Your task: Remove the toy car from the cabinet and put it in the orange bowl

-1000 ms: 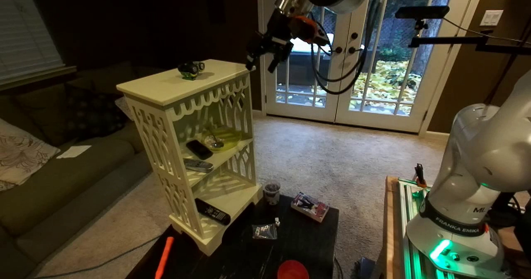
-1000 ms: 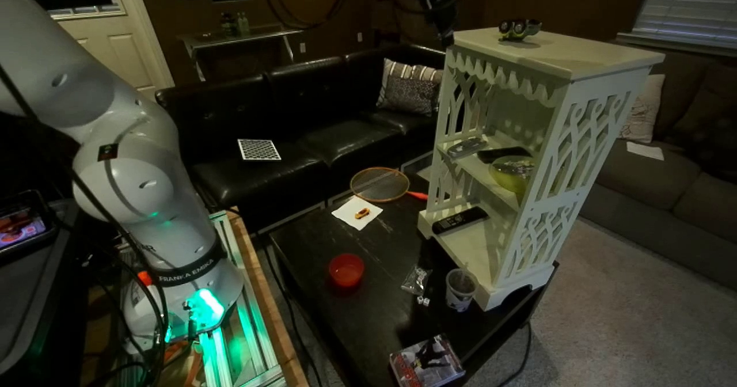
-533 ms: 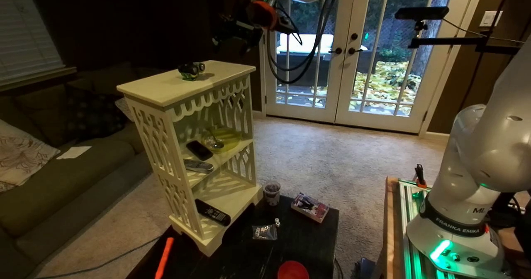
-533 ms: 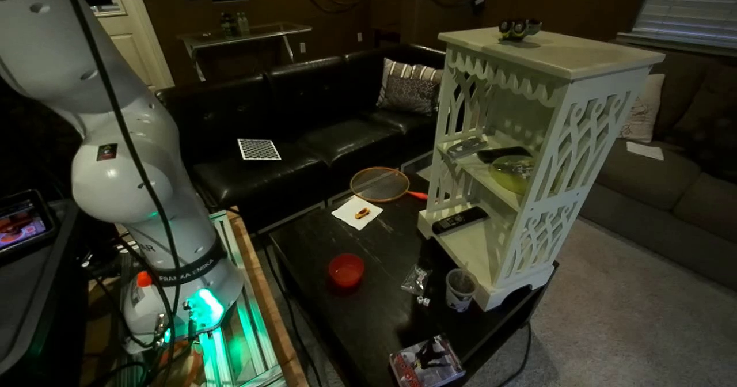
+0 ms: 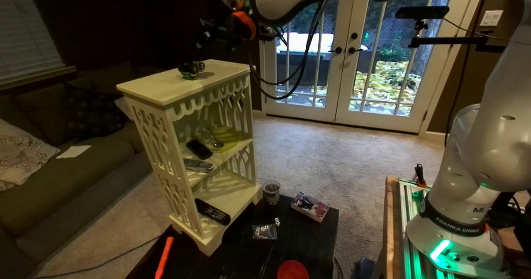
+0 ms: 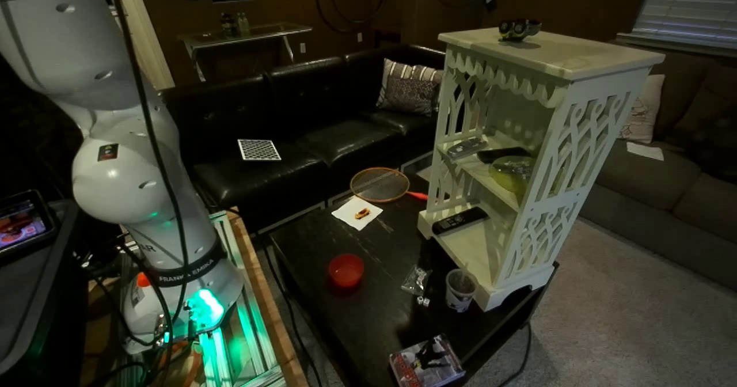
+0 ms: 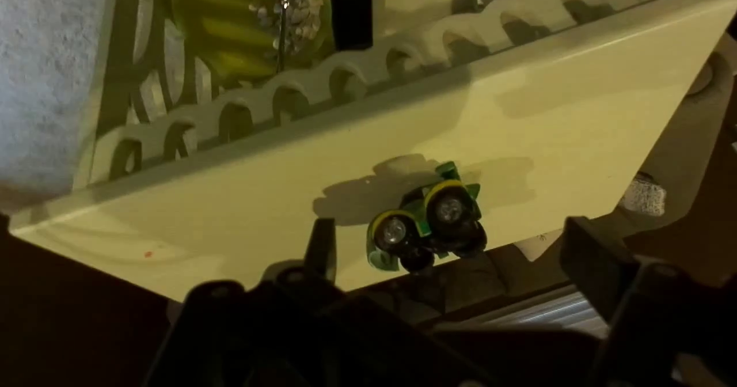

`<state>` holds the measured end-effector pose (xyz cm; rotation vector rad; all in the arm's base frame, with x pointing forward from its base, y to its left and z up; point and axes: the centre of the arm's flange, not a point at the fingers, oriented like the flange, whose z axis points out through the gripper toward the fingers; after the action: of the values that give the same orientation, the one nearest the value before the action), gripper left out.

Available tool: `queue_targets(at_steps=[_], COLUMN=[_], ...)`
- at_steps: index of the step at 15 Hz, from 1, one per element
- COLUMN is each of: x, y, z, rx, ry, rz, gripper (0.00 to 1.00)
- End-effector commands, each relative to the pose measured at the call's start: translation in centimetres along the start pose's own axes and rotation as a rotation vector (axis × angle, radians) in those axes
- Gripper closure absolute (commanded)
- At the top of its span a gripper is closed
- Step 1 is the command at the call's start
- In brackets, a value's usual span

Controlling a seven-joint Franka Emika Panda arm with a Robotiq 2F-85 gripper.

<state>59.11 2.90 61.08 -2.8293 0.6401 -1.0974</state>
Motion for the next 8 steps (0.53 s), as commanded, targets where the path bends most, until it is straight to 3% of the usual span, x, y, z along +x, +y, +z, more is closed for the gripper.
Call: queue_targets(at_steps=[1, 8], x=[3.8, 6.4], y=[-3.6, -4.0], z=[2.5, 5.2], rx=[-0.056, -0.112], ry=[0.025, -0.108], rz=[-0.173, -0.199], gripper=[0.0, 0.0])
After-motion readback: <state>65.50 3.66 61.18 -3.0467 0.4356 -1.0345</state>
